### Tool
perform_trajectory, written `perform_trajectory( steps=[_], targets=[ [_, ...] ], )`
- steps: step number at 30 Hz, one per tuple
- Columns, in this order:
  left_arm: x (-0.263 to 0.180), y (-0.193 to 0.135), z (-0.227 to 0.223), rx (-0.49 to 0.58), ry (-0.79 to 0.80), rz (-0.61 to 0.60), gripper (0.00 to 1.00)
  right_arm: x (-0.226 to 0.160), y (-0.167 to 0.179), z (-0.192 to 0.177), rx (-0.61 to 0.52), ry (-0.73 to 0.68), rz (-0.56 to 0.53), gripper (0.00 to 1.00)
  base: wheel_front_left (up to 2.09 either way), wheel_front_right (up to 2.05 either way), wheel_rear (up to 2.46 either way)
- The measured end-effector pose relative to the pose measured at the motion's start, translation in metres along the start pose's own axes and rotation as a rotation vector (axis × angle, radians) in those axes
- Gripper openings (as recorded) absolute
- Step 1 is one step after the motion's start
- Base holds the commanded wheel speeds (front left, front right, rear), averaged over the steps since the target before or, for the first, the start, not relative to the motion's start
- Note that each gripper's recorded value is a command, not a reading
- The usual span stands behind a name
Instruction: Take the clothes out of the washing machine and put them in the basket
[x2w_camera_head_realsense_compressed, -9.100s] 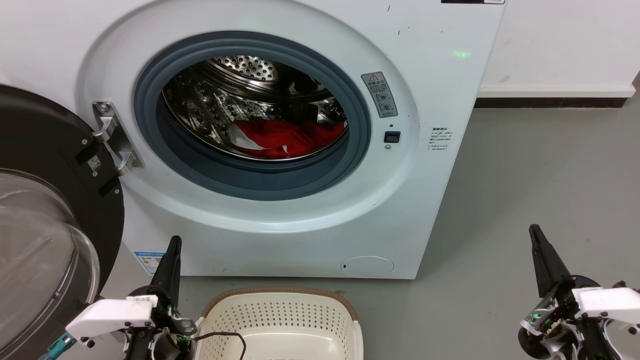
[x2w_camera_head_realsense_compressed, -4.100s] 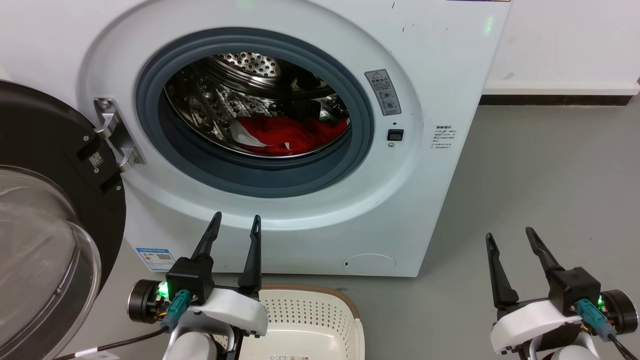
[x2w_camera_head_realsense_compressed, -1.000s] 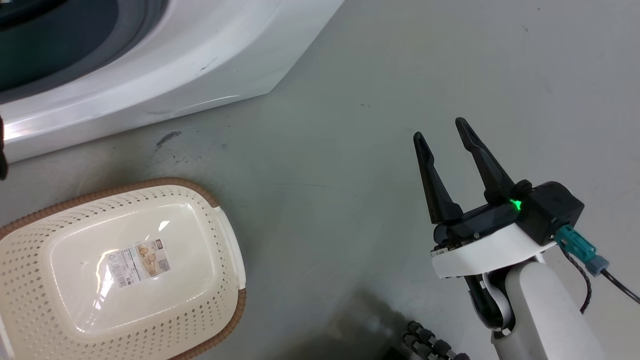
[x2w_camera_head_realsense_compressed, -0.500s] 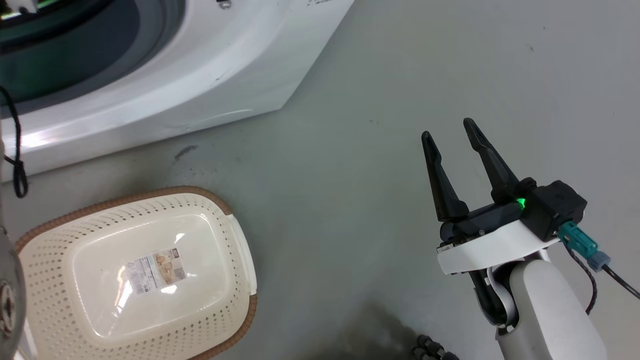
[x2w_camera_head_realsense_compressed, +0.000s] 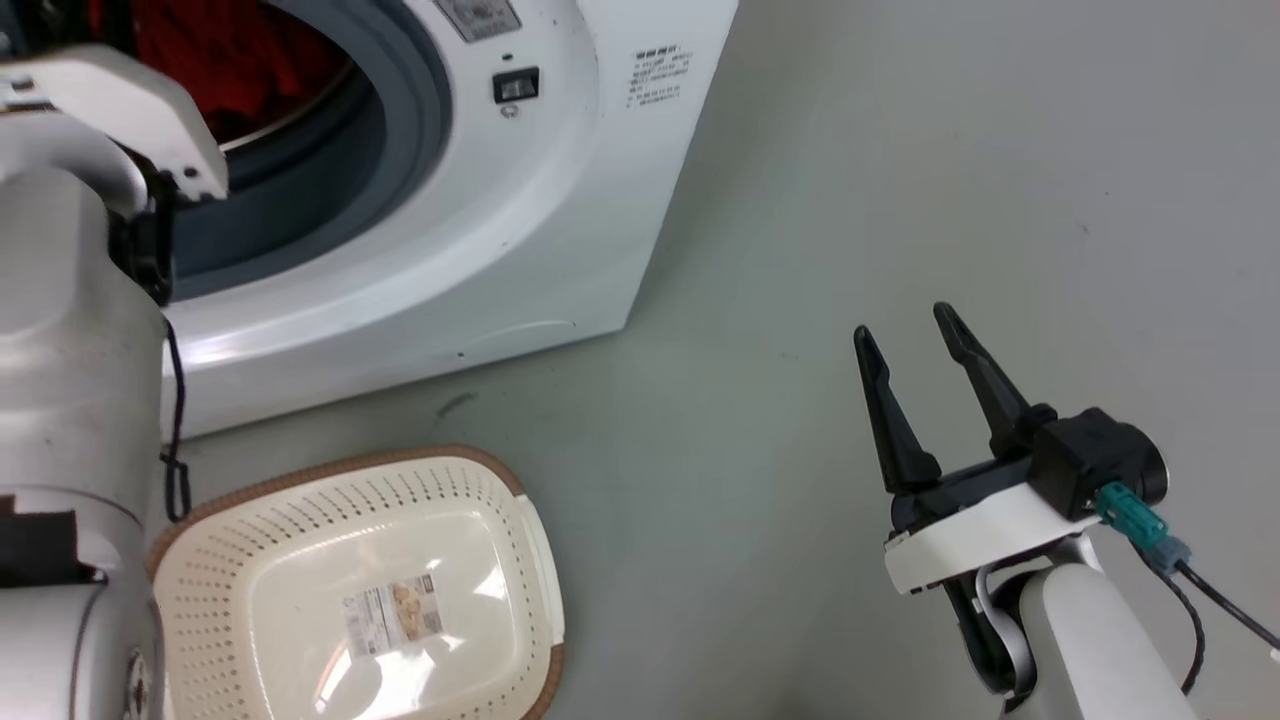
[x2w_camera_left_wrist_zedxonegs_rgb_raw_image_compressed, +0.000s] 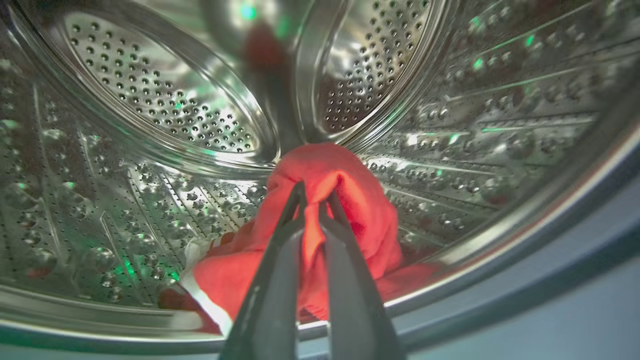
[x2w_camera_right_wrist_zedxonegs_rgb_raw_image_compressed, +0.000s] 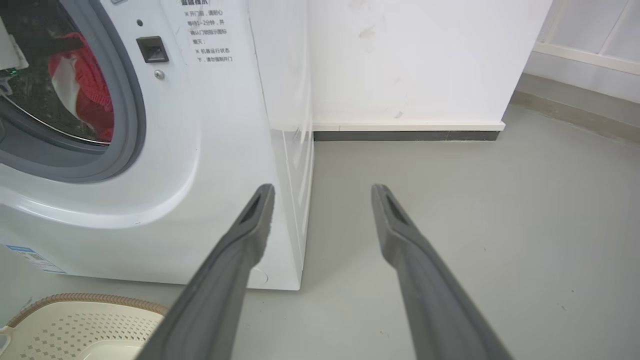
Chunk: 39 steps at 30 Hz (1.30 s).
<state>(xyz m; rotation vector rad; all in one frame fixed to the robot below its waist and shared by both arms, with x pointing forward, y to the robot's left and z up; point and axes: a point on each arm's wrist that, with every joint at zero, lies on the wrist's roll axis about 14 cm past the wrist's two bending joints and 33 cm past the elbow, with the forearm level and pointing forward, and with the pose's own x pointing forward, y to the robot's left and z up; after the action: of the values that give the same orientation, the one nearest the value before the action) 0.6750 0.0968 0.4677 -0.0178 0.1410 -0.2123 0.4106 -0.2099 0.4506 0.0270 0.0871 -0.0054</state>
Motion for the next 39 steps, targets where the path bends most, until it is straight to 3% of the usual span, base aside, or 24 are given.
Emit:
perform_trajectory(
  steps=[24, 39],
  targets=[
    [-0.155, 0.014, 0.081, -0.064, -0.302, 0.067, 0.00, -0.045, 0.027, 0.041, 0.014, -0.118, 0.062, 1.00, 0.00, 0.00, 0.00],
    [-0.264, -0.001, 0.056, -0.098, -0.367, 0.114, 0.00, -0.049, 0.042, 0.050, 0.008, -0.126, 0.106, 1.00, 0.00, 0.00, 0.00]
  ],
)
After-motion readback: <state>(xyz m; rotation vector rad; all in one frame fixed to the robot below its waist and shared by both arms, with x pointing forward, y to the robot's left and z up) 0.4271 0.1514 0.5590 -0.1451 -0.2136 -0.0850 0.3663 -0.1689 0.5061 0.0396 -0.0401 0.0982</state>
